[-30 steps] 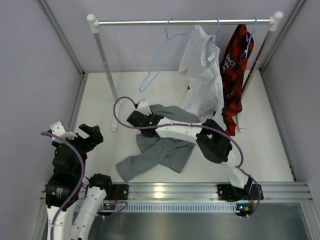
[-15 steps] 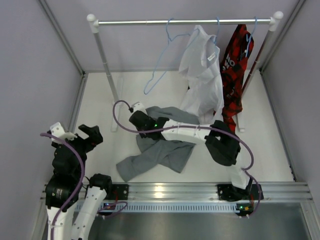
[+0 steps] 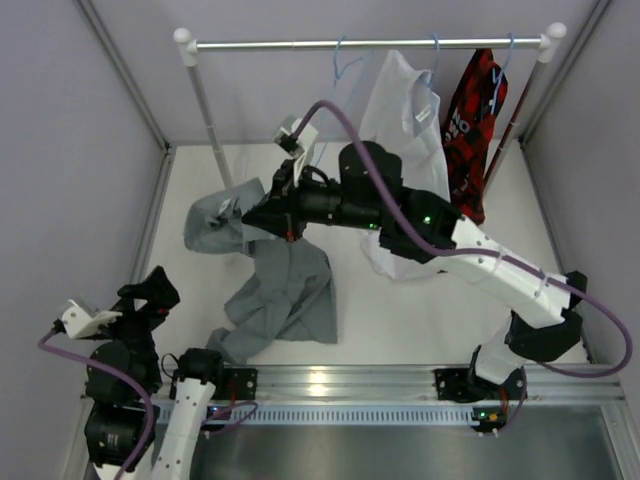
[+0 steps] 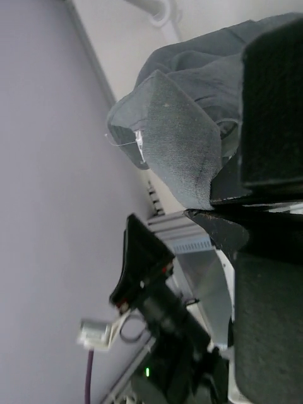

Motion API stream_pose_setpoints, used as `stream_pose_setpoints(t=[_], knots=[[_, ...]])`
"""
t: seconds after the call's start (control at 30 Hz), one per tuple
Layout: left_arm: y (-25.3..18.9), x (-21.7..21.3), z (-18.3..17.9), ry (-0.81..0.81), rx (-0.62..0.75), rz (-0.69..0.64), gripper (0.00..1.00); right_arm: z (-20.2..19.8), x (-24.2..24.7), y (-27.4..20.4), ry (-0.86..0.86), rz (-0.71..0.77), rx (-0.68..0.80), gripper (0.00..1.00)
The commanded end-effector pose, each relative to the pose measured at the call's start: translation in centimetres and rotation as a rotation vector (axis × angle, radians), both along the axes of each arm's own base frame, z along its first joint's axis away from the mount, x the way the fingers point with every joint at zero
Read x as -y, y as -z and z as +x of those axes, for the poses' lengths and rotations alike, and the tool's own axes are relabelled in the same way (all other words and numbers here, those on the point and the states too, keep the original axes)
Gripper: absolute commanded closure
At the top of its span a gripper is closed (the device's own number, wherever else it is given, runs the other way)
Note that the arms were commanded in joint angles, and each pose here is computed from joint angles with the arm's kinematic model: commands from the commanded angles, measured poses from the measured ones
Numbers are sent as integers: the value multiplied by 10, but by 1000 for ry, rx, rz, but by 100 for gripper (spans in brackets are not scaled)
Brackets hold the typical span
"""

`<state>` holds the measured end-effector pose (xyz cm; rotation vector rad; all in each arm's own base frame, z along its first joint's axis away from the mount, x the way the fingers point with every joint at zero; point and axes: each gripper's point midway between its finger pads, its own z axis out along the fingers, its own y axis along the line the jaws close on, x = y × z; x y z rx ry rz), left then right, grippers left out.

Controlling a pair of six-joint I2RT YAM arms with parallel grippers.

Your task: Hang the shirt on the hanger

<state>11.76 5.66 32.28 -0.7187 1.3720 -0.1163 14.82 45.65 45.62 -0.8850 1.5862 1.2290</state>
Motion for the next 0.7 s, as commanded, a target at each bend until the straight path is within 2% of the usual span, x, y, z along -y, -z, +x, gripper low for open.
stream_pose_setpoints(t=[0.0, 0.1, 0.13, 0.2, 0.23, 0.27, 0.3, 0.33, 0.4, 0.43, 0.5, 0.53, 0.63, 0.67], knots=[[-3, -6, 1, -46, -1, -16, 2, -48, 35, -53, -165, 63, 32, 100], [-2, -6, 1, -49, -2, -17, 2, -28, 73, -60, -24, 61, 44, 100], [-2, -6, 1, -48, -5, -16, 2, -19, 73, -27, 3, -3, -3, 100], [-4, 2, 7, 2, -11, 4, 2, 6, 85, 4, 98, -52, -39, 100], [-6, 9, 12, 43, -13, 24, 2, 8, 93, 48, 123, -117, -92, 100], [-7, 17, 16, 97, -24, 74, 2, 15, 99, 64, 139, -120, -117, 100], [-16, 43, 24, 249, 5, 107, 2, 16, 108, 61, 148, -59, -107, 100], [-17, 58, 30, 332, -3, 130, 2, 26, 117, 114, 188, -120, -193, 100], [-20, 95, 33, 544, -2, 163, 2, 30, 130, 127, 212, -37, -220, 100], [-21, 106, 35, 607, -6, 160, 2, 31, 139, 181, 245, -87, -318, 100], [-14, 141, 42, 811, -66, 123, 2, 45, 158, 214, 337, -83, -370, 100], [0, 152, 56, 867, -154, 72, 2, 50, 168, 246, 396, -113, -408, 100], [33, 183, 67, 1058, -317, -44, 2, 54, 181, 282, 471, -135, -450, 100], [59, 186, 79, 1058, -422, -106, 2, 58, 184, 288, 503, -136, -451, 100]])
